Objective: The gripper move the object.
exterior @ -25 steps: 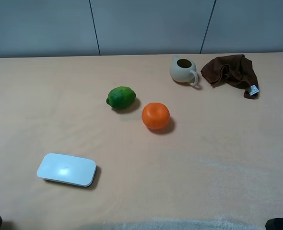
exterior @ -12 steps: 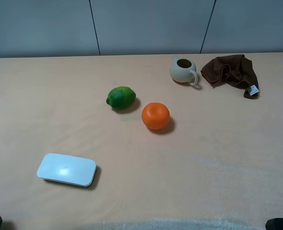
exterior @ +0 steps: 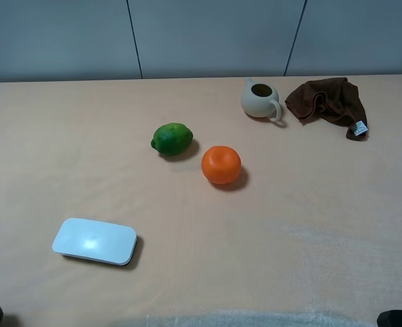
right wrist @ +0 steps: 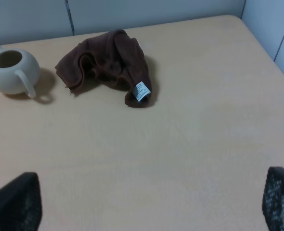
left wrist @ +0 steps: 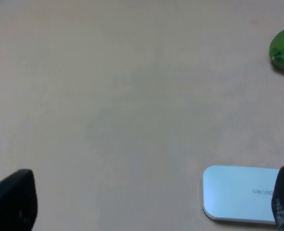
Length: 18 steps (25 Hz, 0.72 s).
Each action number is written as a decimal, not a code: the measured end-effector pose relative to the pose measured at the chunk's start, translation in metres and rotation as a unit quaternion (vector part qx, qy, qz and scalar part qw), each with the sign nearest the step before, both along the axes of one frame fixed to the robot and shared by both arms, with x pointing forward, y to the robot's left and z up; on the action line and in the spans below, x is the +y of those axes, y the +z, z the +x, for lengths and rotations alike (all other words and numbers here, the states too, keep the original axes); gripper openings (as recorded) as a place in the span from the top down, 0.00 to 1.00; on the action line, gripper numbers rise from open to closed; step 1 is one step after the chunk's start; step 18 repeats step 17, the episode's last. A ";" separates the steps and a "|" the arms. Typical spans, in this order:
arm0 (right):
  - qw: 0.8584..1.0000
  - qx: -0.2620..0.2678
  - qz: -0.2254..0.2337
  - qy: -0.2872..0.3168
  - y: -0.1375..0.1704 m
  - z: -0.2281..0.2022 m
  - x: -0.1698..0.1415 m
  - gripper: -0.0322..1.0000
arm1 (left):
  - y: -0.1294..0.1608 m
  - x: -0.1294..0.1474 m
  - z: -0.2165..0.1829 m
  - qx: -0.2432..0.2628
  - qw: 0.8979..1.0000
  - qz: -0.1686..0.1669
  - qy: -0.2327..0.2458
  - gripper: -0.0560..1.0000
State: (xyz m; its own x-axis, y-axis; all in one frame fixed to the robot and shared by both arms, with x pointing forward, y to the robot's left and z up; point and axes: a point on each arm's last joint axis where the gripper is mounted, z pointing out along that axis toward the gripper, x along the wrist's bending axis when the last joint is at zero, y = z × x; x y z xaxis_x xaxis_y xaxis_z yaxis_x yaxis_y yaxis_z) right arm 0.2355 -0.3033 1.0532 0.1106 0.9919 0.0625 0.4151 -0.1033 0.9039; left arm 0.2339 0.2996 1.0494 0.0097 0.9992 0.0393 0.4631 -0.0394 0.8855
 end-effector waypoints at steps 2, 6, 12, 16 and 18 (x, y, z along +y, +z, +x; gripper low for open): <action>1.000 0.000 0.000 0.000 0.000 0.000 0.000 0.30 | 0.000 0.000 0.000 0.000 1.000 0.001 0.000 0.01; 1.000 0.000 0.000 0.000 0.000 0.000 0.000 0.30 | 0.000 0.000 0.000 0.000 1.000 0.001 0.000 0.01; 1.000 0.000 0.000 0.000 0.000 0.000 0.000 0.30 | 0.000 0.000 0.000 0.000 1.000 0.001 0.000 0.01; 1.000 0.000 0.000 0.000 0.000 0.000 0.000 0.30 | 0.000 0.000 0.000 0.000 1.000 0.001 -0.001 0.01; 1.000 0.000 0.000 0.000 0.000 0.000 0.000 0.30 | 0.000 0.000 0.000 0.000 1.000 0.001 -0.001 0.01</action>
